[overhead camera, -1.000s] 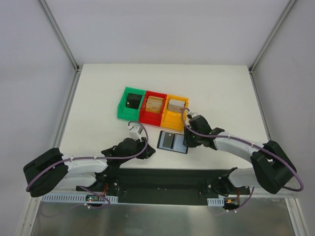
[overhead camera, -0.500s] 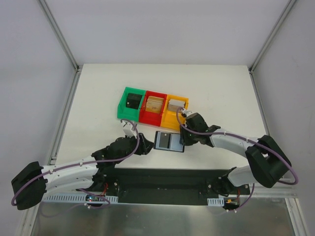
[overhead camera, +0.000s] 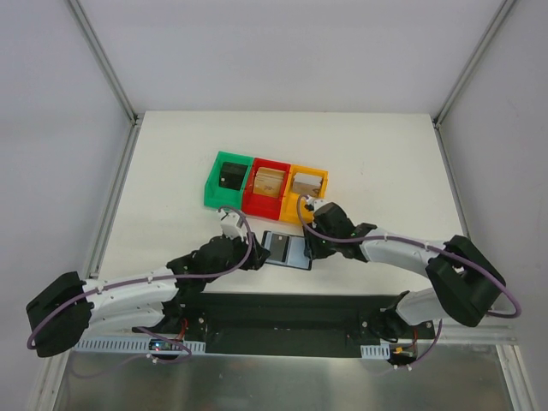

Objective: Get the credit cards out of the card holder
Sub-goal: Remove the credit card from the card holder.

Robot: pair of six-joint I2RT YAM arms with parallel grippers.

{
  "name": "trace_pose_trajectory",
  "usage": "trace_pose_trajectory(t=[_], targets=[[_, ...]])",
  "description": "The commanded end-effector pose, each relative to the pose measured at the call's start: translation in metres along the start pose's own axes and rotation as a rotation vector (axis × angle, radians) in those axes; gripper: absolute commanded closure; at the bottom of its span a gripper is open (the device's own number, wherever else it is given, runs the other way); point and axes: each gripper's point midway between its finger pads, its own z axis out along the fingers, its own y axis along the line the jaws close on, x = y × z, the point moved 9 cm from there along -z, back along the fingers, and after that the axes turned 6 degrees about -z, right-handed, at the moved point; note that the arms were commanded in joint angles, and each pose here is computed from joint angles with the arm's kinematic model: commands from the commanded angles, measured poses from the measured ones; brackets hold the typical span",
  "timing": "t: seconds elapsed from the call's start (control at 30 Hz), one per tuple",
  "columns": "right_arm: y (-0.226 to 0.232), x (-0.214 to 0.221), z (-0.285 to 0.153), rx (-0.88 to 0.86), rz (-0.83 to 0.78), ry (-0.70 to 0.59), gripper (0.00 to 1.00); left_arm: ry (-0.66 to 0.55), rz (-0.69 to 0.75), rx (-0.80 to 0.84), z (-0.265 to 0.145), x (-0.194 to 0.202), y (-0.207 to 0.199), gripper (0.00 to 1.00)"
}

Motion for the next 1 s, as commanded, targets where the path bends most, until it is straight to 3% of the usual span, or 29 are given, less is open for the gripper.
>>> trace_pose_trajectory(t=[0.0, 0.13, 0.33, 0.5, 0.7, 0.8, 0.97], targets=[[-0.005, 0.031, -0.005, 0.049, 0.007, 0.141, 0.58, -0.029, 0.055, 0.068, 0.009, -0.019, -0.023, 0.46], [-0.011, 0.018, -0.028, 0.176, 0.048, 0.088, 0.52, 0.003, -0.028, 0.033, 0.018, -0.021, -0.016, 0.45], [-0.010, -0.003, -0.072, 0.211, 0.066, -0.077, 0.46, 0.000, -0.097, 0.084, 0.022, -0.025, -0.012, 0.45], [-0.007, -0.010, -0.081, 0.161, 0.071, -0.171, 0.46, 0.036, -0.063, 0.179, 0.028, -0.029, -0.026, 0.45], [0.014, -0.005, -0.063, -0.108, 0.094, -0.191, 0.46, 0.112, -0.052, 0.296, 0.041, -0.030, -0.045, 0.47], [0.020, -0.008, -0.059, -0.162, 0.142, -0.175, 0.50, 0.150, -0.064, 0.304, 0.049, -0.026, -0.046, 0.51], [0.016, -0.006, -0.050, -0.149, 0.258, -0.288, 0.51, 0.165, -0.083, 0.254, 0.056, -0.017, -0.037, 0.57]])
